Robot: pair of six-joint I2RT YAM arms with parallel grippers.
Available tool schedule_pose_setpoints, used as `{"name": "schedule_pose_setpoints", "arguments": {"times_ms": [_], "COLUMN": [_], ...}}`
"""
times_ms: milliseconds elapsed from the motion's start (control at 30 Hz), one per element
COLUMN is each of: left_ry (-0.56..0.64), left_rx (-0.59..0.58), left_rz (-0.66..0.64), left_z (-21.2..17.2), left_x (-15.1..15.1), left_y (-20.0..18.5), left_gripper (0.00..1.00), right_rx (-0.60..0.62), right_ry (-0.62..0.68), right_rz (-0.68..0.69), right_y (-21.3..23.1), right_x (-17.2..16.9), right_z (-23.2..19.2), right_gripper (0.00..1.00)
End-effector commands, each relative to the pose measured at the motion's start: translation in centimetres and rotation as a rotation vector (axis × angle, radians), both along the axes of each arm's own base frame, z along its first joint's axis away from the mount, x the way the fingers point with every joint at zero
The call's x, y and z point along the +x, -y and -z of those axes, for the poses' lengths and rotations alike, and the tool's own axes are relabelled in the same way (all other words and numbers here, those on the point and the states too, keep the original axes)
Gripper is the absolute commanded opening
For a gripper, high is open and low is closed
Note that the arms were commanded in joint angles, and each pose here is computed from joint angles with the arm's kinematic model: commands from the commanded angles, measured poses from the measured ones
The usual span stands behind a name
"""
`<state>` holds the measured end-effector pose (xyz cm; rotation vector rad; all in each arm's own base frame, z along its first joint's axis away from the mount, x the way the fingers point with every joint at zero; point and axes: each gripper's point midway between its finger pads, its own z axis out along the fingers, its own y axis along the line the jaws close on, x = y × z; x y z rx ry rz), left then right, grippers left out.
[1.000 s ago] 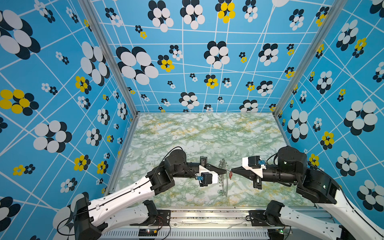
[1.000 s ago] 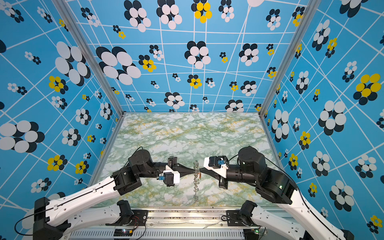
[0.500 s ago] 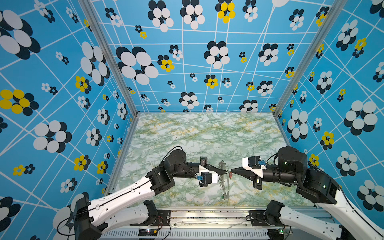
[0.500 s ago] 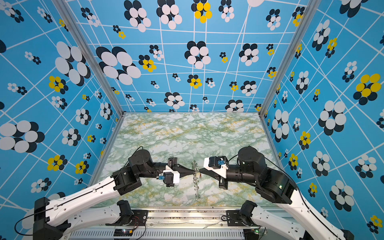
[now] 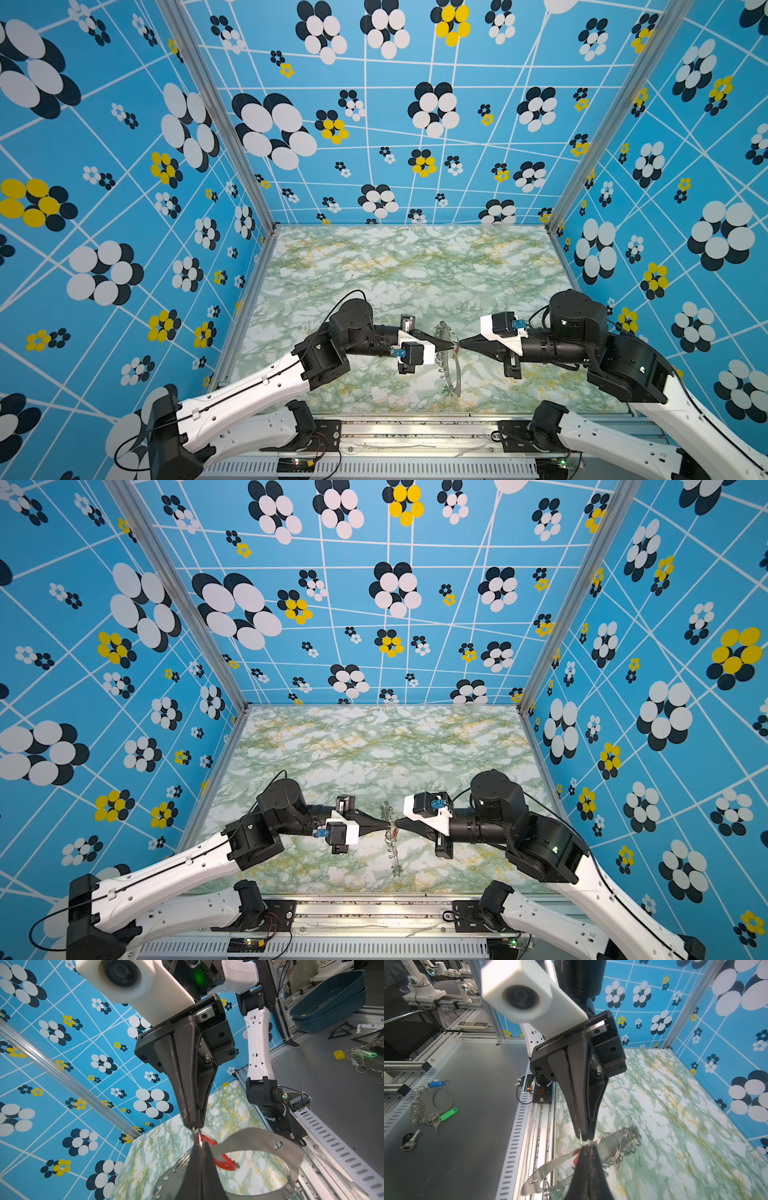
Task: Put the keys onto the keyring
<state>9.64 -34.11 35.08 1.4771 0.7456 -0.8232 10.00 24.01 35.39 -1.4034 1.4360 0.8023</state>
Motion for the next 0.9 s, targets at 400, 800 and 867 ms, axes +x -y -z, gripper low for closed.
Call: {"name": "schedule_pose_setpoints", "arguments": {"times_ms": [400,800,867], "left_ry": [0.014,-0.014,-0.017], "left_rx": [-0.054,-0.014,-0.008], "left_rz": [0.109,0.123,0.127], "left_z": [-2.6,-2.0,-2.0], "left_x": [-1.8,-1.8,-1.9], "left_y": [0.2,0.5,0.5], "left_gripper": [0.0,0.0,0.0], "right_rx": [0.059,0.058,0.055], "right_ry": [0.035,0.038,0.036], "right_rz": [0.029,0.031,0.026], "right_y": [-0.6,-0.5,-0.6], "right_x": [0.9,1.0,0.9], "right_z": [-1.9,-2.0,-1.9], "right_gripper": [0.0,0.0,0.0]}}
